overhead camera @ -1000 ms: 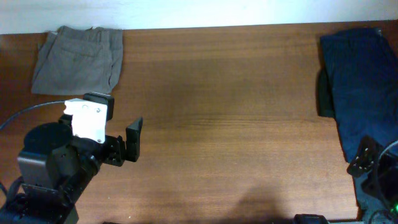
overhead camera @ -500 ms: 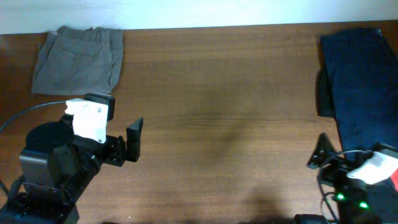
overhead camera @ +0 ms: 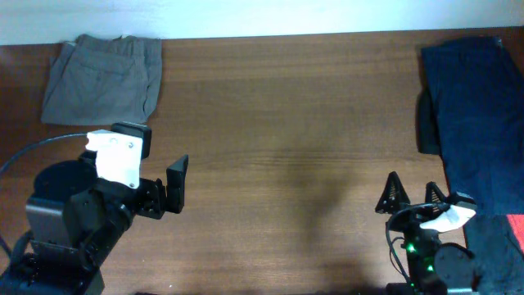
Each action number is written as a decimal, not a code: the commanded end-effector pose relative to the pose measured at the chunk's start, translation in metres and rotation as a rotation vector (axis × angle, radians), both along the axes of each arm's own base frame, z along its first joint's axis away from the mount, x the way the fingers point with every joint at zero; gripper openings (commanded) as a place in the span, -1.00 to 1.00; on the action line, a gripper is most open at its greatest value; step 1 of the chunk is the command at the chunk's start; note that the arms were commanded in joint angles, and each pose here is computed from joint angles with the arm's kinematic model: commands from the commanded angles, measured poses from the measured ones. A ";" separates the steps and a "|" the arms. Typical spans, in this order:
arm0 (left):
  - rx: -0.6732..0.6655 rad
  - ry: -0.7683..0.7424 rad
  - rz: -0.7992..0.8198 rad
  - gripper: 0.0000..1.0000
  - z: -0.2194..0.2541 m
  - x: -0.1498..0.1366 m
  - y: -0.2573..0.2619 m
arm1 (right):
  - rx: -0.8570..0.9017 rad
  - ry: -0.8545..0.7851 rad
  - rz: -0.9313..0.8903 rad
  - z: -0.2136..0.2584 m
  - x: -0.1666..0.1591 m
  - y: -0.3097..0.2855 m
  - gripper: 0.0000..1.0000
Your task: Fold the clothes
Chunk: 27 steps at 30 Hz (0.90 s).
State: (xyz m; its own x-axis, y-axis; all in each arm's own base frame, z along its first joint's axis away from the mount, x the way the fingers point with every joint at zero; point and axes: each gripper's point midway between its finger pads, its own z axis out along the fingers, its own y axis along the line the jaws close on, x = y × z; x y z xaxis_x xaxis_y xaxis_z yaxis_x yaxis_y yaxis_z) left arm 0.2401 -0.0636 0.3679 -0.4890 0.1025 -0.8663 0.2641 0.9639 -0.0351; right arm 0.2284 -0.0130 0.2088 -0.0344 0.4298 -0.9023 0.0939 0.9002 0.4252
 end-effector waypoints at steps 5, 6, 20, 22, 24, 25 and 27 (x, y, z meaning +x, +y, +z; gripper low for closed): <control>-0.003 0.002 0.010 0.98 0.000 0.001 0.001 | 0.009 -0.066 0.015 -0.010 0.011 0.003 0.98; -0.003 0.002 0.010 0.99 0.000 0.001 0.001 | 0.009 -0.069 0.015 -0.011 0.011 0.003 0.98; -0.003 0.002 0.010 0.98 0.000 0.001 0.001 | -0.073 -0.112 0.033 -0.023 0.018 0.006 0.98; -0.003 0.002 0.010 0.98 0.000 0.001 0.001 | -0.084 -0.111 0.029 -0.023 0.018 0.005 0.98; -0.003 0.002 0.010 0.98 0.000 0.001 0.001 | -0.101 -0.109 0.030 -0.023 0.018 0.005 0.98; -0.003 0.002 0.010 0.98 0.000 0.001 0.001 | -0.103 -0.106 0.029 -0.024 0.018 0.005 0.98; -0.003 0.002 0.010 0.98 0.000 0.001 0.001 | -0.120 -0.088 0.031 -0.028 0.018 0.005 0.97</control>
State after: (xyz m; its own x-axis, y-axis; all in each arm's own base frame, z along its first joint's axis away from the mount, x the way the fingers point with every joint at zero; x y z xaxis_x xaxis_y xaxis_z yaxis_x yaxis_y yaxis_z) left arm 0.2402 -0.0636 0.3677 -0.4896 0.1026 -0.8659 0.2641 0.9639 -0.0351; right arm 0.2466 -0.0119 0.1835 0.0479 0.3547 -0.9338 0.0482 0.9329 0.3568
